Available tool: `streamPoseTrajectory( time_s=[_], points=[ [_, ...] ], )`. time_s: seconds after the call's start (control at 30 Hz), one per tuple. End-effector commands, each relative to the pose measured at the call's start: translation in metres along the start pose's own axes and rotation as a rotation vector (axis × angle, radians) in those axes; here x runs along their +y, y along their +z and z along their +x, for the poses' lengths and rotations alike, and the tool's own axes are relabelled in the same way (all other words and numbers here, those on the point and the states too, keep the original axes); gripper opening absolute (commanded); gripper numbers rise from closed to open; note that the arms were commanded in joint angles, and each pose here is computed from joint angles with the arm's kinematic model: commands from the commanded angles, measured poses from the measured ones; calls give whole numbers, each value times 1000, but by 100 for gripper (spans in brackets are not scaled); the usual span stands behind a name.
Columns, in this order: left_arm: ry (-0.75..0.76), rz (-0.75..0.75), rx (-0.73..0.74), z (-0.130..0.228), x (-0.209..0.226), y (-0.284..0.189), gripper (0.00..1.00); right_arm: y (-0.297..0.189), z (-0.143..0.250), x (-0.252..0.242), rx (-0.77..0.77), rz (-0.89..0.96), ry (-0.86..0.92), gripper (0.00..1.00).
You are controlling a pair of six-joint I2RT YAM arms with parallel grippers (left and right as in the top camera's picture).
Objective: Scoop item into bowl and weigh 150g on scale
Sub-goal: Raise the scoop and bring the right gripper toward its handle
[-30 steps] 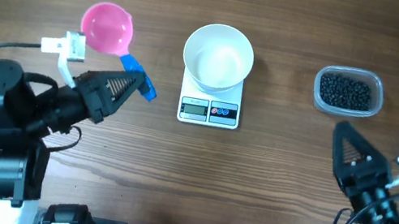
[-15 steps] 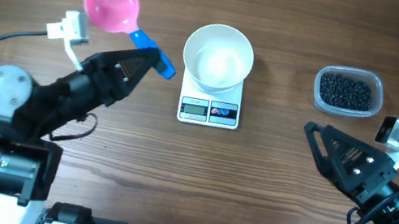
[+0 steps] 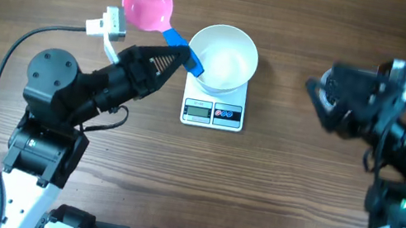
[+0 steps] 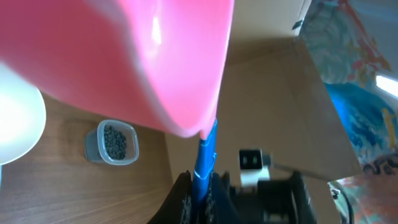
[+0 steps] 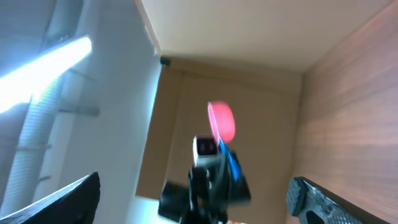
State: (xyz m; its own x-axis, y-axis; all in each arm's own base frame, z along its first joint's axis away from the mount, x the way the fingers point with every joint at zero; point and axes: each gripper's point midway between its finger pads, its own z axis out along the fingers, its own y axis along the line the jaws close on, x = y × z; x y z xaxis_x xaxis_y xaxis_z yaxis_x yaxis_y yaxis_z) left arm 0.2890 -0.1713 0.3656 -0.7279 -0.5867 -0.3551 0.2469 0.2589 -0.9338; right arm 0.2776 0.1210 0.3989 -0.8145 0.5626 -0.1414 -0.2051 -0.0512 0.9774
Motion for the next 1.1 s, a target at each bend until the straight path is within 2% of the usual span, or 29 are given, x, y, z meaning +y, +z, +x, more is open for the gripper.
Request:
streamPoseTrajectory(
  time_s=[0.0, 0.17, 0.27, 0.4, 0.53, 0.67, 0.87, 1.07],
  points=[
    [3, 3, -9, -1, -1, 0, 4, 12, -24, 19, -34, 37, -127, 100],
    [3, 3, -9, -1, -1, 0, 4, 13, -52, 20, -141, 193, -226, 99],
    [3, 0, -16, -2, -1, 0, 4, 16, -50, 21, -126, 284, -308, 100],
    [8, -5, -46, -7, -1, 0, 4, 20, -33, -5, -96, 474, -360, 99],
    [34, 22, -83, -15, -9, 0, 4, 60, 25, -8, 110, 417, -385, 100],
    [52, 114, -117, -23, -33, -3, 4, 100, 69, 3, 230, 310, -328, 100],
    [58, 176, -136, -27, -49, -6, 4, 132, 89, 9, 282, 230, -252, 98],
    [-3, 231, -149, -31, -62, -9, 4, 152, 87, 9, 281, 183, -203, 96]
  ],
)
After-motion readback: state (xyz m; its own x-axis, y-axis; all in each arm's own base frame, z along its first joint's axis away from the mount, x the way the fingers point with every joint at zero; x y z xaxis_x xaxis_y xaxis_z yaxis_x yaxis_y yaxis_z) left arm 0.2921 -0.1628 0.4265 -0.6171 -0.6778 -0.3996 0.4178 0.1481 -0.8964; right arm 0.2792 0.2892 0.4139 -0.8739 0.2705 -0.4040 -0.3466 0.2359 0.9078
